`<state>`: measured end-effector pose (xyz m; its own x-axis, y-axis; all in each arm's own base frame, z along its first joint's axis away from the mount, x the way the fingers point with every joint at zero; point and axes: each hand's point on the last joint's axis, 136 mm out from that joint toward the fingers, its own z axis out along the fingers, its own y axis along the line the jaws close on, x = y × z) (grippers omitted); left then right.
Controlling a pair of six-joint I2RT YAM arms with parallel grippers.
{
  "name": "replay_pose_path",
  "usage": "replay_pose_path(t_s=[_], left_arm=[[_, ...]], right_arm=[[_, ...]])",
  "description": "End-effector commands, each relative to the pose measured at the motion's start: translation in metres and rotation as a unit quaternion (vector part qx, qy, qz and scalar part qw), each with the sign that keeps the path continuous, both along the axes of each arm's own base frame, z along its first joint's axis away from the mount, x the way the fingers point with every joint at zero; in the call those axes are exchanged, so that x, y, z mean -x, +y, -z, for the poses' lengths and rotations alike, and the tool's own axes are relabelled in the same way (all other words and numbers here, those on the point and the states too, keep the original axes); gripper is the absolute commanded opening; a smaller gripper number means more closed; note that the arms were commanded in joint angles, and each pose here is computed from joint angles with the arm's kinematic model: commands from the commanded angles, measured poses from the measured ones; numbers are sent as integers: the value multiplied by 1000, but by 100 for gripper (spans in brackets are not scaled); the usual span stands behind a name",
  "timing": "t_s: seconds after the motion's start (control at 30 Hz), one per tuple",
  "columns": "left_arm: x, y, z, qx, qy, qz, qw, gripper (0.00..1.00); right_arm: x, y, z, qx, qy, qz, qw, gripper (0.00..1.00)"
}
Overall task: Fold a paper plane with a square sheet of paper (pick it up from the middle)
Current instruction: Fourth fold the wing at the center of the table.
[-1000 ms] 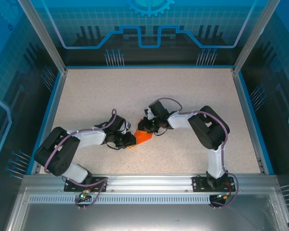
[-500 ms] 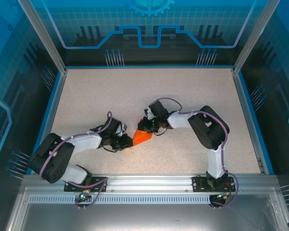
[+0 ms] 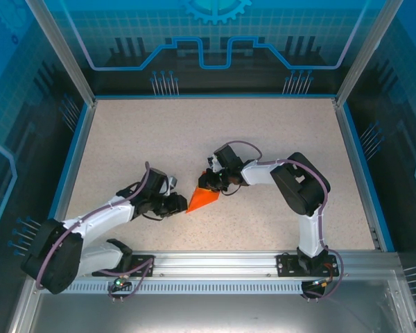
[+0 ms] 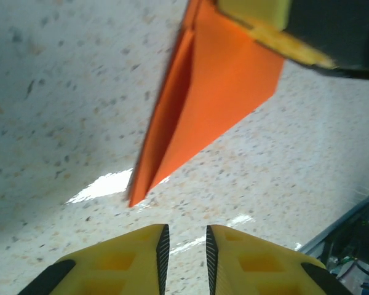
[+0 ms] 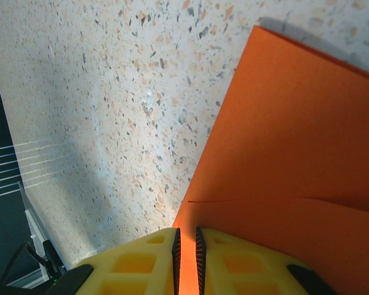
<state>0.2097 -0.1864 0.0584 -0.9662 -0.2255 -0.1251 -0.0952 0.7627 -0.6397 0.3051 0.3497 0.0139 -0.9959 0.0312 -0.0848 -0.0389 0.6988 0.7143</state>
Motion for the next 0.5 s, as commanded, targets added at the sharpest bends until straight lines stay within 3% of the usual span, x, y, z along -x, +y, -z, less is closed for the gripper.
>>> replay_pose_path(t_s=[0.0,0.27,0.47], left_arm=[[-17,-13,-20,32,-15,2,999,26],[-44,-41,-15,80,-14,17,997,26],[-53,-46,5,76,5,16,997,25]], right_arm=[[13,-29,56,87,40,18,995,18],[13,-28,57,85,42,20,995,18],[13,-27,56,83,43,20,995,18]])
